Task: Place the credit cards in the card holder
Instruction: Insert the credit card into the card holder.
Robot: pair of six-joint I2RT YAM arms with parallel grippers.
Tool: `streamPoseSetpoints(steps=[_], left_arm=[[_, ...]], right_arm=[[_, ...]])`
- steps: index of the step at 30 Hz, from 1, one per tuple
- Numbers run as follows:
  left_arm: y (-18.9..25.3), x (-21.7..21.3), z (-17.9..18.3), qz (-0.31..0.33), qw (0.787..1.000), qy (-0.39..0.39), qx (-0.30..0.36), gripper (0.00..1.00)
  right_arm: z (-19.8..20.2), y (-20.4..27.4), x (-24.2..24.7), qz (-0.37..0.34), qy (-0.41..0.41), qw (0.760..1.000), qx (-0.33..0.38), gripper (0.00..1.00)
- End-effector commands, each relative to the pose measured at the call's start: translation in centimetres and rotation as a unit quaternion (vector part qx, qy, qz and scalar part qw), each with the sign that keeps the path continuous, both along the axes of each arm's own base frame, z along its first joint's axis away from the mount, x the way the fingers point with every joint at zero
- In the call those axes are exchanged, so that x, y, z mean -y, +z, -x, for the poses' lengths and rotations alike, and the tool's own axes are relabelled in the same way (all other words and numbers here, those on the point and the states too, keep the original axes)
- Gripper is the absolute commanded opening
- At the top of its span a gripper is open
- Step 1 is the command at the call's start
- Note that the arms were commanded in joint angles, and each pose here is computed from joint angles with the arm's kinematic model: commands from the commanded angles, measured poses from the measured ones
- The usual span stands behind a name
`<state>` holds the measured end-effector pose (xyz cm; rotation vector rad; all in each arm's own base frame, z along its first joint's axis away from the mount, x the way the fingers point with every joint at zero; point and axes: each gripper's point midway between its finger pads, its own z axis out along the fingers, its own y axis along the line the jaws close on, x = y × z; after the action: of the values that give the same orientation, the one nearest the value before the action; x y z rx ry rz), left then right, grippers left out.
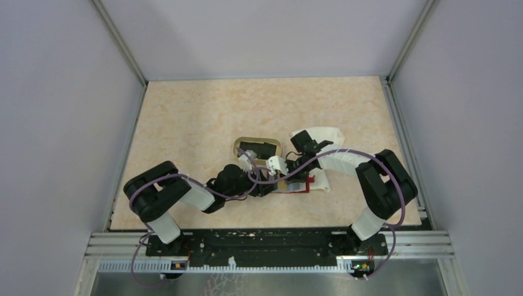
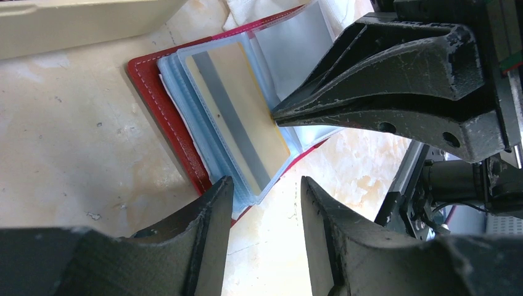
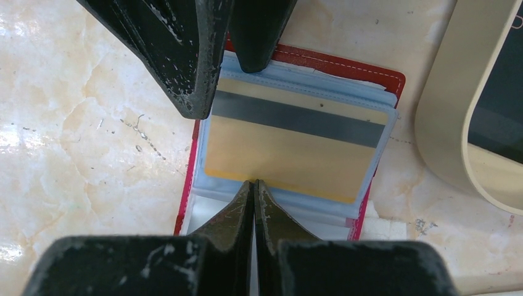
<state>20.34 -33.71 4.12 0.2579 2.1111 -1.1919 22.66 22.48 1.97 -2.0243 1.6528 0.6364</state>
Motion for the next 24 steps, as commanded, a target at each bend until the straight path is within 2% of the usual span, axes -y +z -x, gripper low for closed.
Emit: streamPoseSetpoints(steps=[1,24], left_arm=[[1.1,0.6,-0.2,0.013,1.0,-0.012,0.013,0.51],[2.1,2.4,0.7,0.059,0.997,-0.054,-0.004,0.51]], right_arm=[[-0.2,-0.6,0.0,0.02,0.009,1.0,0.005,0.0],[-0.1,0.1,-0.4,0.007,0.012,1.0,0.005,0.0]])
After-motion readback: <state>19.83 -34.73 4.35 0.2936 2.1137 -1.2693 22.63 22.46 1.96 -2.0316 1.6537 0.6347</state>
